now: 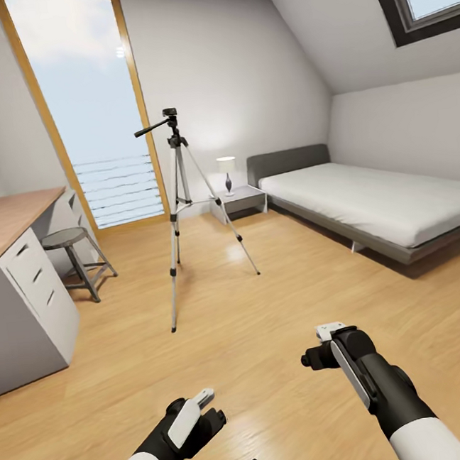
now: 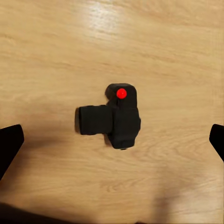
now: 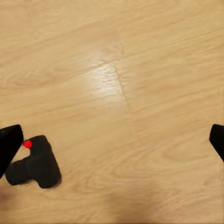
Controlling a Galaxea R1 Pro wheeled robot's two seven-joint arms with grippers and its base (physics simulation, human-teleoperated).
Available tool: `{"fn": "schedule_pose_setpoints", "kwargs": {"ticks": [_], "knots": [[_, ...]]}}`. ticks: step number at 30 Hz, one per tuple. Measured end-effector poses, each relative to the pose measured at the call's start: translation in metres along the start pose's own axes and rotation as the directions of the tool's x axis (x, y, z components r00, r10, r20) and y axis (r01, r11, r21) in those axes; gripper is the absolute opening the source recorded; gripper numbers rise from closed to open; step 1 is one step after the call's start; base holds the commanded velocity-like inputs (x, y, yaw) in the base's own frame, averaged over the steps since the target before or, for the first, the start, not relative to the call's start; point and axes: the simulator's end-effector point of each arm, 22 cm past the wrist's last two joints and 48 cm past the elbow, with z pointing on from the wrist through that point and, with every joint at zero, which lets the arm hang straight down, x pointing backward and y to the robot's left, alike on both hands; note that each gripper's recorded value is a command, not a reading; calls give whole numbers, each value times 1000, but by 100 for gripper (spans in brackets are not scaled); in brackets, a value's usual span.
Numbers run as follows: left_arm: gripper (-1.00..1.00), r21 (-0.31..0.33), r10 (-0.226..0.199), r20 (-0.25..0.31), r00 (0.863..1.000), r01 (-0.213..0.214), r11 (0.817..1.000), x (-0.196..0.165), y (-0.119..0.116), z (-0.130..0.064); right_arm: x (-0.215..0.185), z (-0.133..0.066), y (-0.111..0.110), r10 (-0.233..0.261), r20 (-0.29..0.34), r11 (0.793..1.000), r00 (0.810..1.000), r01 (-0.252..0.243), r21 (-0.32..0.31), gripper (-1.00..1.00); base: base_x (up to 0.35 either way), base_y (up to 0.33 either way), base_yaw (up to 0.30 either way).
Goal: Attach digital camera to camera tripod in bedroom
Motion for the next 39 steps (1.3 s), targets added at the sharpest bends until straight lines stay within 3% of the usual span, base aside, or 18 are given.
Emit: {"fn": "schedule_pose_setpoints", "kwargs": {"ticks": [25, 39], "knots": [[100, -1, 1, 1, 1000, -1, 1000, 0, 0, 0, -1, -1, -2, 1, 4, 1000, 1000, -1, 3, 100, 0, -133, 58], [100, -2, 2, 1, 1000, -2, 1000, 0, 0, 0, -1, -1, -4, 2, 5, 1000, 1000, -2, 4, 100, 0, -181, 199]]}}
